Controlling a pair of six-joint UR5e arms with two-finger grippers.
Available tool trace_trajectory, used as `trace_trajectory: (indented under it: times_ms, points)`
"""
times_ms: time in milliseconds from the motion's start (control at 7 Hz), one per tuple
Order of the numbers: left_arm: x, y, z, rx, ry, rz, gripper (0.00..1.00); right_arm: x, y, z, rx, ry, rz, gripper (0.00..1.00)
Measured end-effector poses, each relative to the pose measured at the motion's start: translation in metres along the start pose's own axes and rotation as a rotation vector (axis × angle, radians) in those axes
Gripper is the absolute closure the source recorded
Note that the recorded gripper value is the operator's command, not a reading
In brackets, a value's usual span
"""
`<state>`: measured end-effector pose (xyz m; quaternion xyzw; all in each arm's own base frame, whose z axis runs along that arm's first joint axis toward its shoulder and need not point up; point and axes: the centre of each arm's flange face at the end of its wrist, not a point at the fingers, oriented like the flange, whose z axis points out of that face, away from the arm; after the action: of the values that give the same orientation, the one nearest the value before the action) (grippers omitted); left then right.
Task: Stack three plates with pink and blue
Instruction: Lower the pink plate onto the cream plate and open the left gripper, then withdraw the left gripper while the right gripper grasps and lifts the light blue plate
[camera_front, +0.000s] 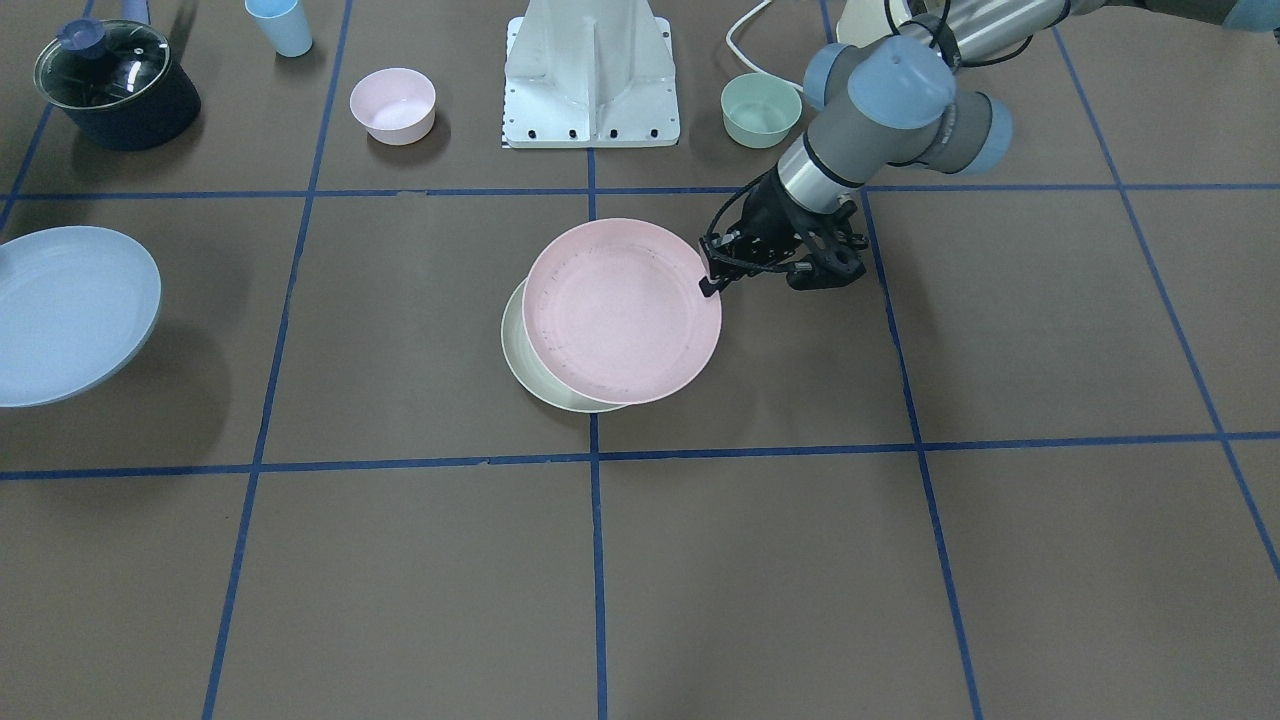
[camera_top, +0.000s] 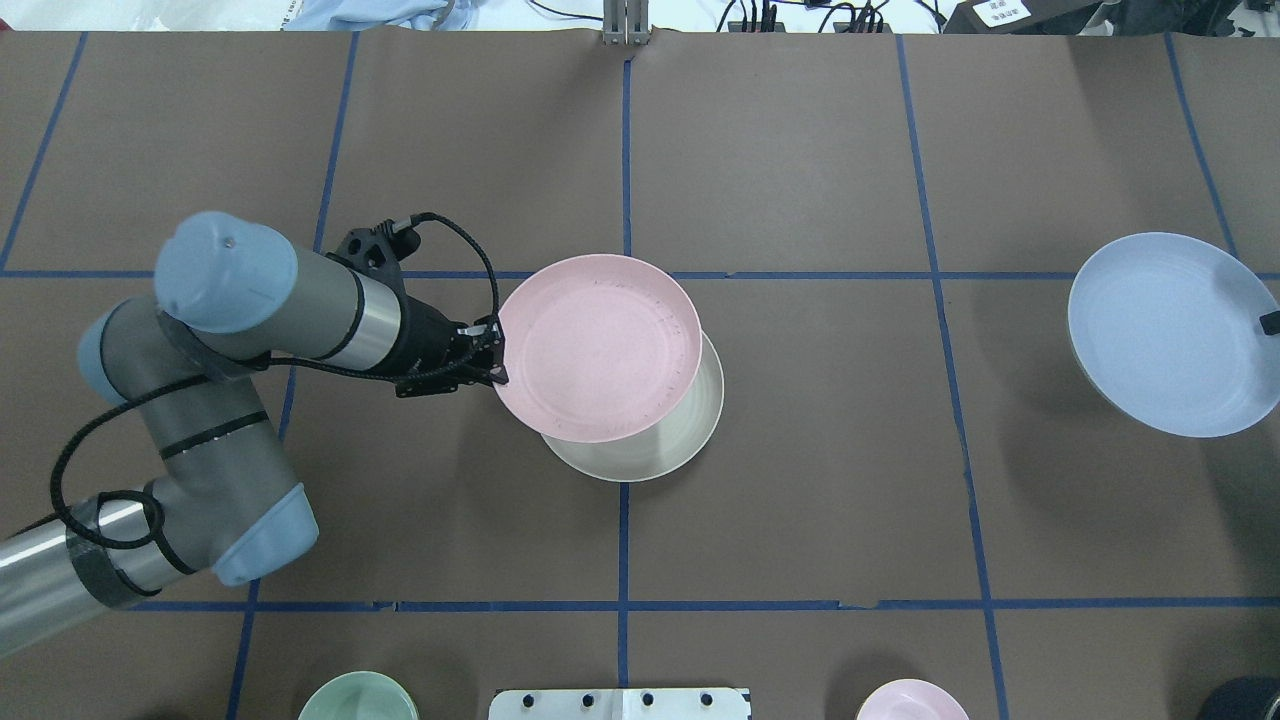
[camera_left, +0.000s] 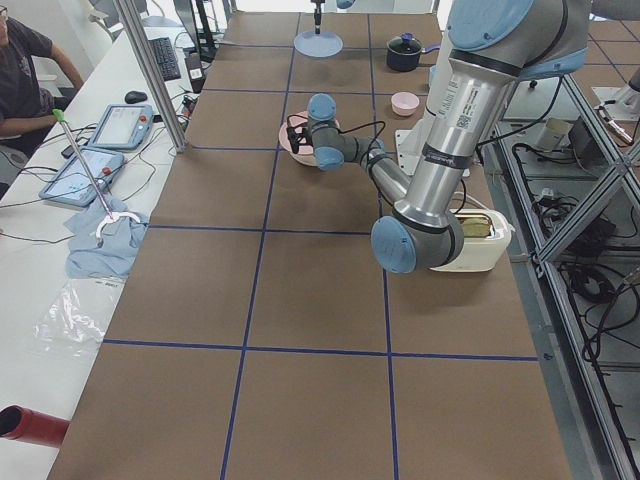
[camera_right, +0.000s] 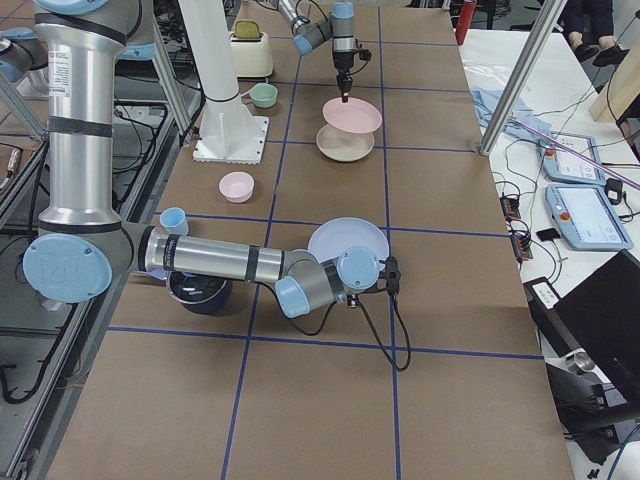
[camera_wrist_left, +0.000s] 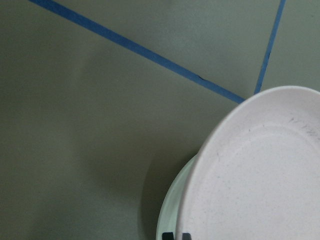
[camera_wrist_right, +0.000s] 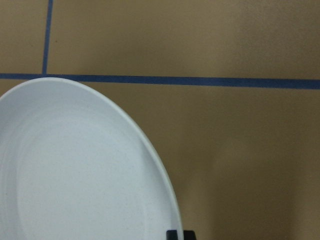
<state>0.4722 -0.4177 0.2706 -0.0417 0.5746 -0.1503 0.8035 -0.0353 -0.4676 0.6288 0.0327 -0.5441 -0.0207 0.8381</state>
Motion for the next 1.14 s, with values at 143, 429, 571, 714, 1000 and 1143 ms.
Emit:
trace_trajectory:
  times_ms: [143,429,571,714,1000,1143]
  points:
    - [0.001,0.015,0.014,-0.002,-0.012,0.009,1.00,-0.017,-0.003,-0.008,0.014,-0.011,0.026,1.00]
    - [0.001,0.026,0.033,-0.005,-0.032,0.013,0.84,-0.042,-0.007,-0.018,0.036,-0.022,0.076,1.00]
    - [0.003,0.025,0.040,-0.002,-0.038,0.012,0.20,-0.049,-0.008,-0.021,0.042,-0.025,0.085,1.00]
    - [0.005,0.024,0.044,-0.001,-0.041,0.012,0.00,-0.054,-0.009,-0.023,0.045,-0.028,0.085,1.00]
    - [0.011,0.020,0.037,0.007,-0.025,0.016,0.00,-0.064,-0.009,-0.025,0.048,-0.031,0.074,1.00]
    - [0.016,0.008,0.018,0.018,-0.003,0.015,0.00,-0.079,-0.009,-0.021,0.043,-0.033,0.074,1.00]
